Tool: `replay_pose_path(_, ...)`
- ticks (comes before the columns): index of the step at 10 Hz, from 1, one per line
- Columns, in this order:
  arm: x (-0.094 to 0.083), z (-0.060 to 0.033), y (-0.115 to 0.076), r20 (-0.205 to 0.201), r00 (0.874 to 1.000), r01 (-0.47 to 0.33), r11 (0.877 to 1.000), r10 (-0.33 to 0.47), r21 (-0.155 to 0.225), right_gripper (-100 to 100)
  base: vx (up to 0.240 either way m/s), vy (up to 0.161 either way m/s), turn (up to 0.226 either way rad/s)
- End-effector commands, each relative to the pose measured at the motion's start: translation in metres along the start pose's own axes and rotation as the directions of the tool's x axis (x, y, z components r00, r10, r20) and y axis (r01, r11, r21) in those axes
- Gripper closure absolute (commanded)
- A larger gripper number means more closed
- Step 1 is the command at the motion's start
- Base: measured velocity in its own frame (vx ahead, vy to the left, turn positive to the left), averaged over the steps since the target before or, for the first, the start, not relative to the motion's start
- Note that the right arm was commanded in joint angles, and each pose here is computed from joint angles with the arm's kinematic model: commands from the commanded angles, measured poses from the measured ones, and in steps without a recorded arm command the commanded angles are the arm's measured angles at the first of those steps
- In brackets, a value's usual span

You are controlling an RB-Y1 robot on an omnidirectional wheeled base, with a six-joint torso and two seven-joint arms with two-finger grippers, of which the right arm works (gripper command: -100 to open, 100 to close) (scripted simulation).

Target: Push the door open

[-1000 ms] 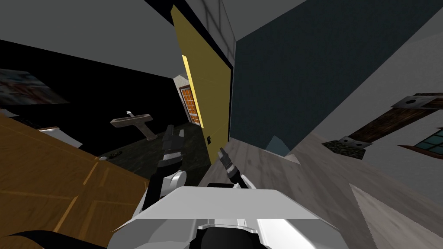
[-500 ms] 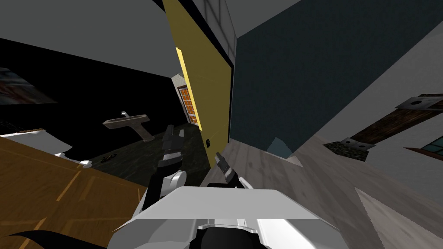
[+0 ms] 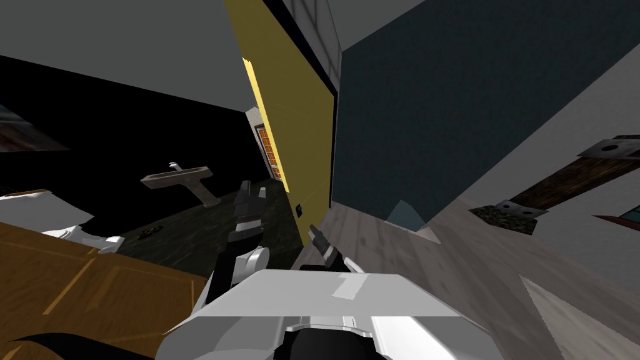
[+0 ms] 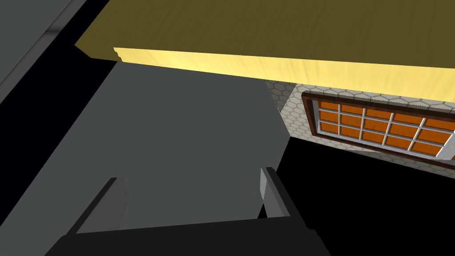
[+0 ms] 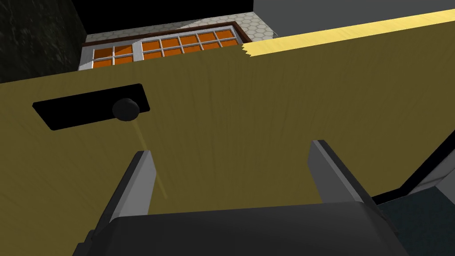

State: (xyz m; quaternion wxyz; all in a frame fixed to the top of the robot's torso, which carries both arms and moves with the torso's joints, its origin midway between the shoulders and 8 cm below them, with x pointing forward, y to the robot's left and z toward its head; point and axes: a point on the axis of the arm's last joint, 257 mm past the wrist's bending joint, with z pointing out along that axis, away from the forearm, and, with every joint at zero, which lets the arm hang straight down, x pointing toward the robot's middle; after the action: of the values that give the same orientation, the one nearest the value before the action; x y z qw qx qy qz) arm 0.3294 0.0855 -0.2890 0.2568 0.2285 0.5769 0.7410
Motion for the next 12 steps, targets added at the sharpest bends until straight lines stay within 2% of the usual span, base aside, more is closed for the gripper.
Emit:
replay_pose_path(1,0.009,-0.005,-0.015,-0.033,0.999,-0.002,0.999,0.003,0.033,-100,0.15,-0.005,-0.02)
replay_pose_path(4,0.024,-0.0142,-0.039,-0.087,0.996,0.001,0.996,0.006,0.089,-100,0.161,0.004,-0.013)
replay_pose_path(6,0.026,-0.0163,-0.043,-0.097,0.995,0.003,0.995,0.007,0.1,-100,0.096,0.011,-0.009)
replay_pose_path(7,0.033,-0.0223,-0.055,-0.125,0.992,0.008,0.992,0.008,0.129,-100,0.163,0.009,-0.023)
replay_pose_path(12,0.046,-0.0402,-0.085,-0.192,0.981,0.031,0.979,0.009,0.202,-100,0.163,0.012,-0.006)
